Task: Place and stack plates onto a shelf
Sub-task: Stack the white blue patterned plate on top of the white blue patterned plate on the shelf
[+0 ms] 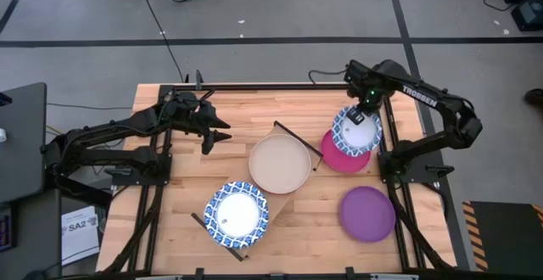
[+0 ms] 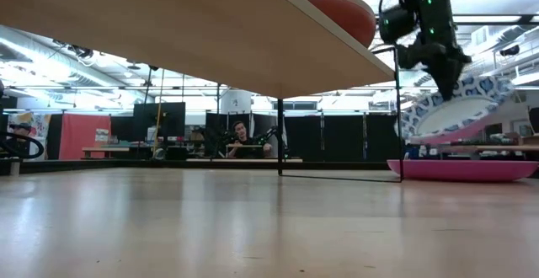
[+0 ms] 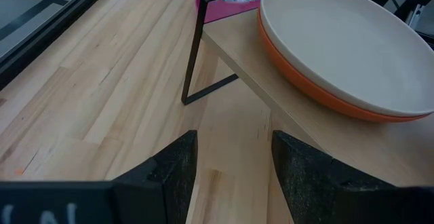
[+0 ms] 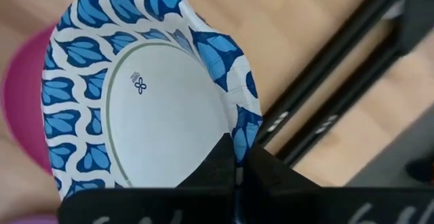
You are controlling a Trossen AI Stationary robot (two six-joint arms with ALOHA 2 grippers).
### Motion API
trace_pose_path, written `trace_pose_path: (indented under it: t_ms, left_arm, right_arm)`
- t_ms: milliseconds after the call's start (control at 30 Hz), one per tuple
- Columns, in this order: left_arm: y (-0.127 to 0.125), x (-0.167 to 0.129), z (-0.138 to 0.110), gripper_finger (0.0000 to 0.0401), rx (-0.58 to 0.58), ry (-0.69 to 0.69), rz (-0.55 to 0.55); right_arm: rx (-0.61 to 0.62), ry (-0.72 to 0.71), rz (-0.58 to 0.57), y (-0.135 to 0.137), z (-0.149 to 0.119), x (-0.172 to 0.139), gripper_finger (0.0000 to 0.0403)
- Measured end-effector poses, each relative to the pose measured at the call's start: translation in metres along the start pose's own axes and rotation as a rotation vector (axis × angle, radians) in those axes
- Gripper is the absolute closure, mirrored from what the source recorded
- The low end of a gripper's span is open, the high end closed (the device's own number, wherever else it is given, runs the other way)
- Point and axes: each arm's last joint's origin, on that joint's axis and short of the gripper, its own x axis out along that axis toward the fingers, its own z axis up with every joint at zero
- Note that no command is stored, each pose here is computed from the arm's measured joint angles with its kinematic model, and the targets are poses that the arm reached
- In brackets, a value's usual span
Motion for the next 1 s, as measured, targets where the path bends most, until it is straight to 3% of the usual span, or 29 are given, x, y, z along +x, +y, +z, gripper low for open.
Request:
trace_pose_path:
  t_ms: [567, 1000]
  left_arm:
    - [0.000, 0.000, 0.000, 0.0205, 0.000, 0.000, 0.000]
    - [0.000, 0.000, 0.000, 0.0205, 0.000, 0.000, 0.000]
  right_arm:
    - [0.145, -0.488, 0.074, -0.008, 0.011, -0.120, 0.0393]
    - [0.055, -0.685, 0.413, 0.049, 0.017, -0.150, 0.0392]
